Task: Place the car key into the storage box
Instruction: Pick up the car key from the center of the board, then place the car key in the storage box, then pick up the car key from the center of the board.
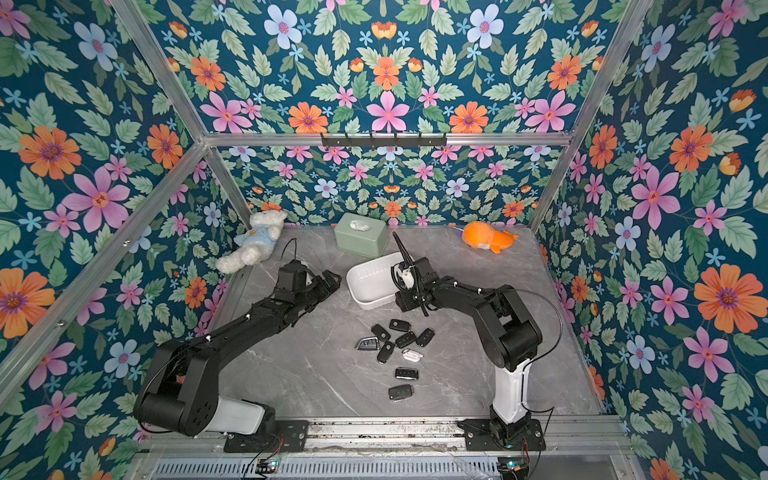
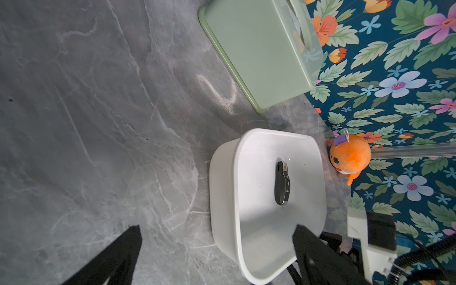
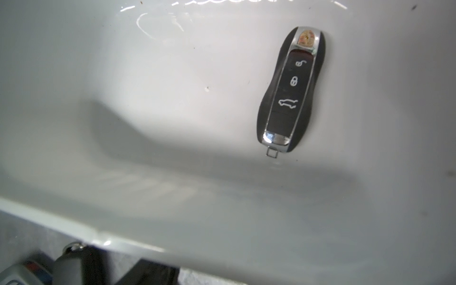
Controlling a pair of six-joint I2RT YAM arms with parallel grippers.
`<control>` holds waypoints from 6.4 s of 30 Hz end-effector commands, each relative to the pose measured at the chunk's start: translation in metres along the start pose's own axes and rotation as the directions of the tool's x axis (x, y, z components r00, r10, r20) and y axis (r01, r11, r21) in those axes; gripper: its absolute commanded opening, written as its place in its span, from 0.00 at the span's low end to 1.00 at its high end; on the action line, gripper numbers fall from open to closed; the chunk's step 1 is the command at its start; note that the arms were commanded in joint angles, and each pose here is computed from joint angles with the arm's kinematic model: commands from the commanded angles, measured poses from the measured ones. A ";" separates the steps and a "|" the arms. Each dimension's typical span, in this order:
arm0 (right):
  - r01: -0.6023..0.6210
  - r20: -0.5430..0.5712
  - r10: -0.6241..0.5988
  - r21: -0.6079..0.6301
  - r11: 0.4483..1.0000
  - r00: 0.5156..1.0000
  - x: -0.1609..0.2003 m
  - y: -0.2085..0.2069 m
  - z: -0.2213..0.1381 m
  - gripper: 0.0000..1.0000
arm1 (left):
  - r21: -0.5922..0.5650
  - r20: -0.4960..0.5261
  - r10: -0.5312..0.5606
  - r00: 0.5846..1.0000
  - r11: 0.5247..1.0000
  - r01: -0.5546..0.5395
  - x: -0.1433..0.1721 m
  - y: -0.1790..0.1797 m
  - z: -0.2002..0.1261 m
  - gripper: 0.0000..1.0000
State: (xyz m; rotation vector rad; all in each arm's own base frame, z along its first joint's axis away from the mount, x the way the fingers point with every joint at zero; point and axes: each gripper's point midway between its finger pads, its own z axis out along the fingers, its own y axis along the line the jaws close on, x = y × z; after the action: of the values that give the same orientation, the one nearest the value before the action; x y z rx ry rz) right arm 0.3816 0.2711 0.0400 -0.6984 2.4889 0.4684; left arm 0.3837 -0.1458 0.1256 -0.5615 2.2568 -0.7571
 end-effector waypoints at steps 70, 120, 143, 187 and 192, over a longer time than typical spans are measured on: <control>-0.002 -0.116 0.023 0.178 0.984 0.993 0.056 -0.005 0.000 0.36 | -0.004 0.043 0.021 0.999 1.000 -0.021 -0.003 0.007 -0.012 0.99; -0.144 0.197 0.121 0.103 0.984 0.973 -0.133 0.009 -0.003 0.32 | 0.020 0.024 0.067 0.997 0.998 -0.068 0.007 0.032 -0.019 0.99; -0.151 0.077 0.138 0.203 0.967 0.987 -0.098 -0.003 0.065 0.35 | 0.005 0.026 0.072 0.997 0.997 -0.072 0.003 0.031 -0.019 0.99; -0.469 0.385 0.551 -0.293 0.833 0.740 -0.026 0.016 -0.163 0.99 | 0.069 -0.289 0.645 0.707 0.751 -0.657 0.105 -0.019 -0.017 0.98; -0.509 0.340 0.595 -0.312 0.802 0.729 0.003 0.018 -0.163 0.99 | 0.119 -0.332 0.713 0.618 0.682 -0.722 0.131 -0.026 -0.009 0.98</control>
State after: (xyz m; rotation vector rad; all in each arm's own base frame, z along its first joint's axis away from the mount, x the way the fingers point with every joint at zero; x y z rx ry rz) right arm 0.3138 0.2076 0.1706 0.0897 2.2148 0.9014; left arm 0.2982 -0.2333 0.0924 0.4453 2.5108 -0.4555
